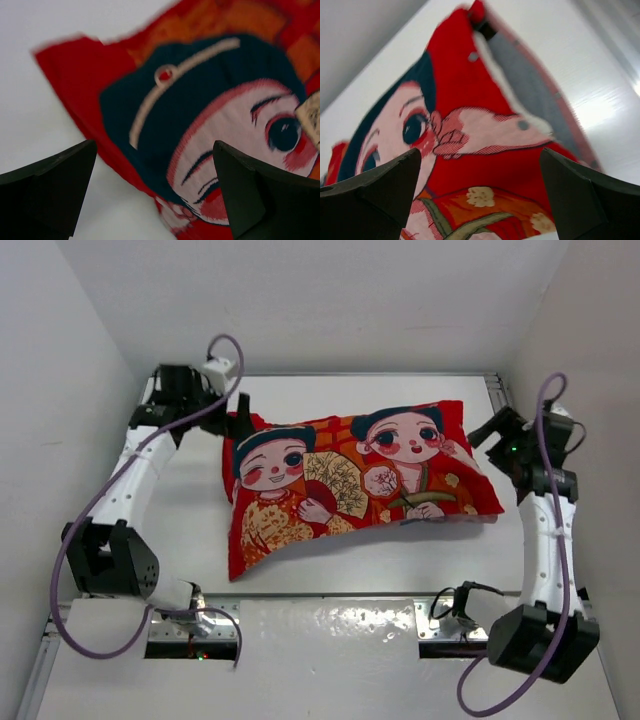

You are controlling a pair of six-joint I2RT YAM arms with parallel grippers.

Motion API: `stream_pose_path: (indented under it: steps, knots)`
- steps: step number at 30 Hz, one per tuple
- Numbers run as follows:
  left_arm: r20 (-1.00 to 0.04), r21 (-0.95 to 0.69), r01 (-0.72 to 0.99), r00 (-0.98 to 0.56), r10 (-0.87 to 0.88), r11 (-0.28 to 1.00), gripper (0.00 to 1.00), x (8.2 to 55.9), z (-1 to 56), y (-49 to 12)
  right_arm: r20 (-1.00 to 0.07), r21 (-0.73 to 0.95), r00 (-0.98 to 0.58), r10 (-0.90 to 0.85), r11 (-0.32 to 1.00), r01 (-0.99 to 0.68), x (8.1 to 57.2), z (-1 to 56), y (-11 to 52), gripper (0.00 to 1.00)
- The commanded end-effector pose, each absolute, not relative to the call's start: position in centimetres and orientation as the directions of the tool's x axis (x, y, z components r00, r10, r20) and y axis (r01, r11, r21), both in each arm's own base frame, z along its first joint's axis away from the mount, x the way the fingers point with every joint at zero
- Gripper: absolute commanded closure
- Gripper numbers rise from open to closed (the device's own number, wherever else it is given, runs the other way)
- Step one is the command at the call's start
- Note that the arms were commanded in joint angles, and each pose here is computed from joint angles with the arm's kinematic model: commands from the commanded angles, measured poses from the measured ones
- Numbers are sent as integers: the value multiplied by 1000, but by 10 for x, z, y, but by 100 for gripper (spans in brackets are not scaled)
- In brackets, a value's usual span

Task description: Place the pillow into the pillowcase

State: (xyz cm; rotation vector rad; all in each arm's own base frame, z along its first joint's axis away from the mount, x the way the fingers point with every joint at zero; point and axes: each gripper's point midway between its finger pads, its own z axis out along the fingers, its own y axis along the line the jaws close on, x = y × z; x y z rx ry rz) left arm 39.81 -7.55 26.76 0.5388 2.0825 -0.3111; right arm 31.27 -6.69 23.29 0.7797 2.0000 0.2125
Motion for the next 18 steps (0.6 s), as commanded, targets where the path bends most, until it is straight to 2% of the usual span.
stream_pose_path:
  steps: [1,3,5,6,7,9,10,11,12,14,18]
  knots:
    - [-807,-159,599,-537,246,785,0,375,218,-111,-648,500,-476,594,804,323,325,197,-20,1]
    - [-788,-170,606,-557,262,777,0,373,195,-118,-625,492,-510,591,806,330,320,169,-10,2]
    - [-773,-181,599,-577,264,780,0,373,182,-121,-584,479,-528,617,787,389,309,142,-10,16]
    - [-758,-205,598,-598,261,775,0,372,171,-123,-569,470,-528,630,776,420,305,131,-11,25]
    - [-760,-206,595,-598,256,777,0,374,168,-123,-557,464,-536,634,773,433,300,123,-10,43]
    - [-743,-212,576,-620,253,790,1,373,153,-120,-510,468,-571,644,764,444,285,97,5,69]
    - [-750,-201,567,-614,247,799,2,377,152,-119,-498,473,-600,626,776,417,281,91,18,88]
    - [-743,-193,552,-622,247,811,7,380,147,-114,-475,472,-619,625,775,420,272,80,26,94]
    - [-741,-186,544,-625,247,818,10,383,145,-112,-468,471,-632,617,780,412,268,77,33,100]
    - [-742,-165,522,-625,244,837,14,389,147,-104,-458,478,-678,574,803,357,258,70,59,100]
    - [-755,-93,436,-617,223,895,13,407,161,-73,-481,533,-710,514,815,229,265,88,92,100]
